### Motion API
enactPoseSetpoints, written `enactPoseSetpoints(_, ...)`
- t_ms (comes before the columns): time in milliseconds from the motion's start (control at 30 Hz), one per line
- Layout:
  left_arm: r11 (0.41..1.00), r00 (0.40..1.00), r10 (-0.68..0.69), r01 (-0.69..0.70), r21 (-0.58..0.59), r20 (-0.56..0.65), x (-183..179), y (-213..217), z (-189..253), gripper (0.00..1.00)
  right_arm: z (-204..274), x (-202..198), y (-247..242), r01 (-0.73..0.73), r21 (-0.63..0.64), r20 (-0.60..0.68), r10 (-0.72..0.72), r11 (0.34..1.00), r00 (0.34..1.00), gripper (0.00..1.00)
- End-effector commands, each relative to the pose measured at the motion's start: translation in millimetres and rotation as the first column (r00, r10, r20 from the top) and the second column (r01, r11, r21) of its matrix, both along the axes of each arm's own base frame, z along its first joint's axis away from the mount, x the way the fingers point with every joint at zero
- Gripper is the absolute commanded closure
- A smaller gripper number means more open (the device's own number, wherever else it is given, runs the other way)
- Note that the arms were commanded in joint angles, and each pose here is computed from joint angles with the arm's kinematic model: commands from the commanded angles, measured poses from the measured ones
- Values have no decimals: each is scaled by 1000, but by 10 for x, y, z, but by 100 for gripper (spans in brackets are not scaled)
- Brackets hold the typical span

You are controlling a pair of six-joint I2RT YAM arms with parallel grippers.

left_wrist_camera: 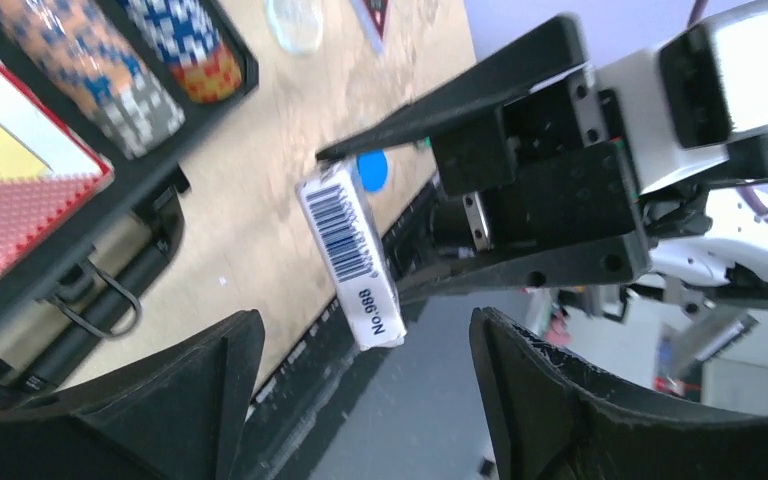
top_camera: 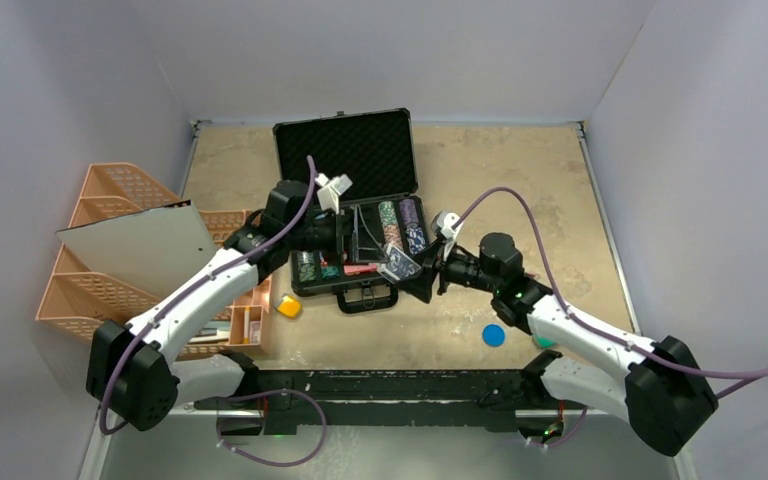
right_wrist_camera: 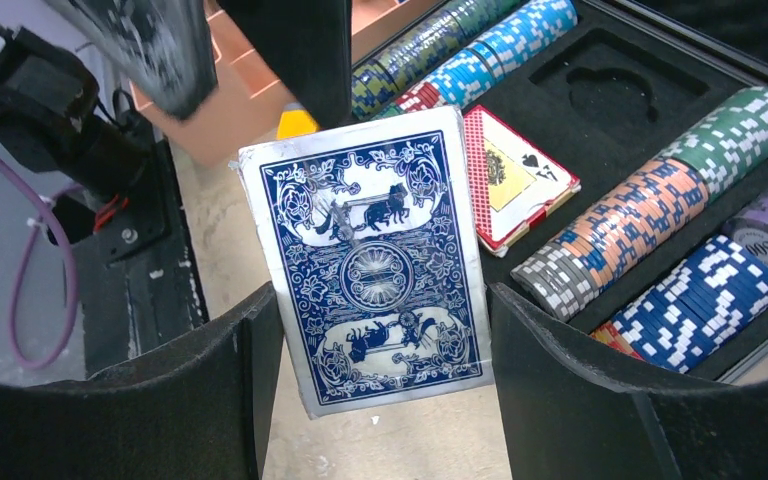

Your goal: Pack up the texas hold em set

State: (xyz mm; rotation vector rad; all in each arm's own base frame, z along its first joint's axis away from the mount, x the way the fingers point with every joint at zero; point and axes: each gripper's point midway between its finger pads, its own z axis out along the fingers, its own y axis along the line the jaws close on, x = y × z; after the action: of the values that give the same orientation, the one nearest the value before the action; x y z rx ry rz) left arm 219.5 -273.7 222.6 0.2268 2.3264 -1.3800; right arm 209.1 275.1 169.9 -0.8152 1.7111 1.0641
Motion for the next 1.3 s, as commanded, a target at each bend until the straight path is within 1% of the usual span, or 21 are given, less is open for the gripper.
enactPoseSetpoints(0, 989, 989, -103, 91, -116, -102, -231, -85, -15, 22, 203, 38, 93, -66, -6, 167, 66, 998, 984, 52)
enactPoseSetpoints(100, 985, 982, -126, 106, -137, -142, -288, -100, -74, 22, 185, -2, 139, -103, -23, 181, 105, 994, 978, 51)
enactPoseSetpoints(200, 971, 975, -161, 128, -204, -154, -334, -141, -19, 32, 161, -37, 179, -129, -39, 182, 134, 991, 974, 50)
enactPoseSetpoints(267, 967, 973, -166, 129, -222, -159, -332, -156, -5, 34, 136, -55, 183, -148, -63, 196, 157, 987, 968, 50)
enactPoseSetpoints(433, 973, 967, -155, 115, -198, -200, -315, -159, -143, 36, 148, -52, 207, -161, -75, 214, 174, 984, 961, 50)
enactPoseSetpoints(467, 978, 961, -145, 104, -182, -234, -329, -146, -216, 37, 141, -55, 217, -166, -76, 213, 179, 983, 960, 50)
enactPoseSetpoints(567, 980, 954, -132, 85, -179, -269, -324, -148, -305, 42, 129, -76, 258, -187, -80, 210, 199, 979, 957, 50)
enactPoseSetpoints(633, 980, 957, -124, 77, -182, -264, -296, -159, -321, 47, 115, -104, 283, -203, -86, 204, 217, 975, 955, 50)
enactPoseSetpoints(767, 984, 956, -102, 57, -166, -276, -261, -160, -384, 62, 71, -145, 305, -224, -99, 194, 240, 970, 951, 50)
enactPoseSetpoints(833, 987, 958, -81, 39, -154, -274, -223, -154, -404, 74, 50, -156, 301, -227, -105, 188, 243, 968, 952, 46)
enactPoseSetpoints(867, 990, 962, -59, 22, -142, -267, -193, -144, -407, 80, 45, -163, 296, -228, -106, 187, 244, 968, 951, 42)
enactPoseSetpoints(933, 995, 973, 13, -36, -96, -231, -102, -95, -411, 94, 45, -191, 284, -231, -102, 185, 247, 967, 951, 31)
enactPoseSetpoints(967, 995, 979, 55, -71, -74, -197, -38, -65, -386, 99, 57, -197, 277, -227, -97, 183, 241, 969, 953, 25)
enactPoseSetpoints(1067, 986, 985, 160, -163, -43, -59, 144, 41, -183, 100, 153, -164, 250, -180, -68, 183, 190, 981, 964, 5)
enactPoseSetpoints(1100, 979, 980, 201, -201, -17, -9, 211, 104, -138, 100, 198, -129, 238, -153, -56, 186, 161, 987, 969, 2)
enactPoseSetpoints(1167, 960, 957, 274, -278, 35, 97, 355, 246, -52, 100, 312, -106, 227, -110, -9, 166, 110, 994, 980, 2)
enactPoseSetpoints(1267, 913, 906, 374, -397, 94, 197, 549, 448, -10, 100, 502, -79, 207, -50, 91, 143, 36, 995, 989, 1)
